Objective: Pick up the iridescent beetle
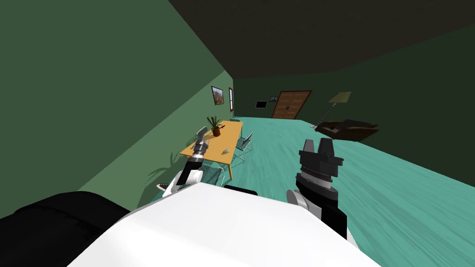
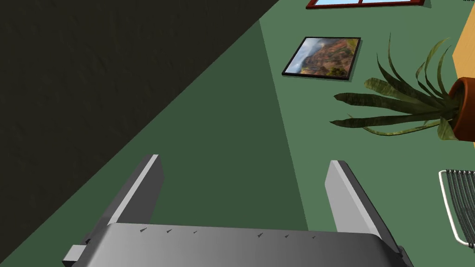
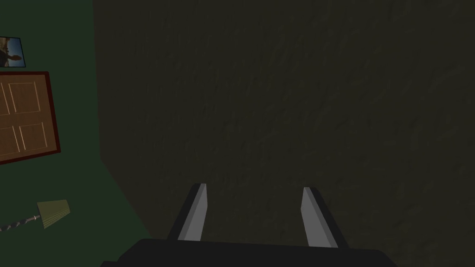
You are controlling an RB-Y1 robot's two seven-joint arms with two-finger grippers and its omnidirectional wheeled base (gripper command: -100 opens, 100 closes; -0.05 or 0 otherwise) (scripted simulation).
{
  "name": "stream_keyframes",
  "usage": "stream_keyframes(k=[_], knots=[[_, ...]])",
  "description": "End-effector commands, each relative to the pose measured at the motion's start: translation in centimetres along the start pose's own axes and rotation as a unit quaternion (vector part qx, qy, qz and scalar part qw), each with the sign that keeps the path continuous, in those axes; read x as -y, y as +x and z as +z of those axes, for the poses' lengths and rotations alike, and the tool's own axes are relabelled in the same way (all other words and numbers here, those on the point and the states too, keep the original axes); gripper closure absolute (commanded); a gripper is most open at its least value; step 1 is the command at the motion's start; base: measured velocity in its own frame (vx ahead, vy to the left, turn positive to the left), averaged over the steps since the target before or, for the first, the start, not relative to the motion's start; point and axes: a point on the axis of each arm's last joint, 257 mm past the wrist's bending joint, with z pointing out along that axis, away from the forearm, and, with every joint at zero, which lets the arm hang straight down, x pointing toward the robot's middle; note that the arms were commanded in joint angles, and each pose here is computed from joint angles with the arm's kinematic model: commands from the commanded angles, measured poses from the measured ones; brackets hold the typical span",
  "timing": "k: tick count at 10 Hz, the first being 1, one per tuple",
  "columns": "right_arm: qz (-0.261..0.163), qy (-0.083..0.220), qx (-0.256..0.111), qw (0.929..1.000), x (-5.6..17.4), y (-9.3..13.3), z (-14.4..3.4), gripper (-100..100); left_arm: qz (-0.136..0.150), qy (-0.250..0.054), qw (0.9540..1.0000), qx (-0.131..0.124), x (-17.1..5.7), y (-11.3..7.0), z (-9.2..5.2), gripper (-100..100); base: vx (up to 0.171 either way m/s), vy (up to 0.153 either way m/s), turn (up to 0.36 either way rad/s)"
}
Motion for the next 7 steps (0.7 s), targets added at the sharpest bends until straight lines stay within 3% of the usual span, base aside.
stream_keyframes(k=[1,7], knots=[[0.000,0.000,0.000,1.0000,0.0,0.0,0.0,0,0.006,-0.014,0.9999,0.002,-1.4,-0.8,0.0,-100,-0.070,0.002,0.027],[0.000,0.000,0.000,1.0000,0.0,0.0,0.0,0,0.035,-0.077,0.9962,0.021,-7.2,-4.8,1.2,-100,-0.052,0.002,0.049]])
